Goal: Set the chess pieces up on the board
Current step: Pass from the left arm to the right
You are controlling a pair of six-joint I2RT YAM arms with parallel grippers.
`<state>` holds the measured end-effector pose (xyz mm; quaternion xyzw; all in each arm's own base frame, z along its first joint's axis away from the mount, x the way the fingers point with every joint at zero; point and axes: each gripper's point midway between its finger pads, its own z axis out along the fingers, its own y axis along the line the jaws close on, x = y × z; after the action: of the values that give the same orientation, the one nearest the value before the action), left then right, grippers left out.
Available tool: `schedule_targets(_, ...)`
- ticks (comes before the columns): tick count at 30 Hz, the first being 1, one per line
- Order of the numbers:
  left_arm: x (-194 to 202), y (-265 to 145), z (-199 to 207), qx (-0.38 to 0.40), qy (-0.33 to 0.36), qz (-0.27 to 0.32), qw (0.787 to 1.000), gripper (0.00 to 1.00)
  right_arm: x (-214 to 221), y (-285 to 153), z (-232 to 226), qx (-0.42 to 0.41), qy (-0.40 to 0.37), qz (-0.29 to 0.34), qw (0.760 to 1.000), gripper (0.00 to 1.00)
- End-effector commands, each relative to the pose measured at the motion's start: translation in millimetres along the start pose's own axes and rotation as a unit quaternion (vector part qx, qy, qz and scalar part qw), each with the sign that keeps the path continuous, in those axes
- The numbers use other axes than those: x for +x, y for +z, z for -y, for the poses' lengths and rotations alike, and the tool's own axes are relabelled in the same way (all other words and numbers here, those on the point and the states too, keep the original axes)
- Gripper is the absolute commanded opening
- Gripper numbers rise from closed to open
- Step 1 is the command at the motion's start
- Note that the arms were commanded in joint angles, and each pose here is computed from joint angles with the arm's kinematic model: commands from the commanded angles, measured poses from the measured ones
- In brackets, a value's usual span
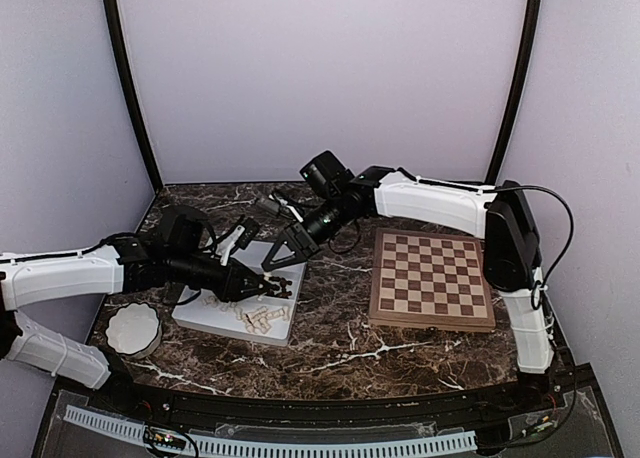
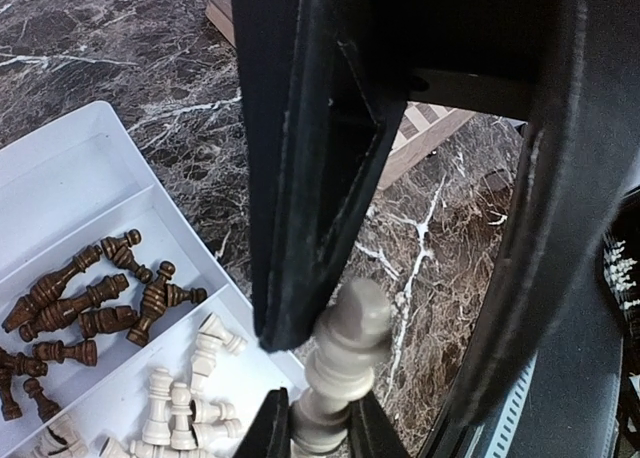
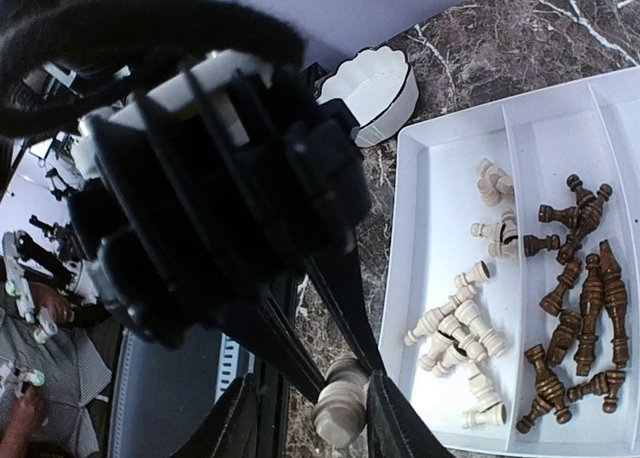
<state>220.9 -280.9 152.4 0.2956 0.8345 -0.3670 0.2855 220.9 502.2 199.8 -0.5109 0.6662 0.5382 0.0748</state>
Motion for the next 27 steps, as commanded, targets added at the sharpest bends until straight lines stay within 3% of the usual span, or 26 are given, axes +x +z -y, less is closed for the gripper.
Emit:
schedule_targets(1,-7.0,-2.4,4.7,0.011,0.007,0.011,1.0,0.17,-7.3,6.8,1.2,-0.001,-0.007,0.007,1.0,0.3)
schedule_targets(10,-0.4,-2.2,-1.3,-0.003,0.001,0.006,1.0,0.19,-9.9,4.3,6.3,0.022,-0.014,0.008,1.0,0.0)
schedule_targets(14,14.2,0.3,-11.5,-0.023,-0.014,-0.012,1.0,0.29,-18.8,-4.9,6.0,0.04,-0.031,0.015,0.999,0.0)
schedule_targets(18,30.9,3.9,-15.0,-0.021,-0.025,-0.029,0.999,0.3,-23.1,-10.5,4.4,0.042,-0.035,0.02,0.998,0.0)
schedule_targets(27,17.0,-0.2,-15.6,-0.028,-0.008,0.012,0.999,0.32,-19.8,-8.8,0.0,0.023,-0.027,0.02,0.999,0.0)
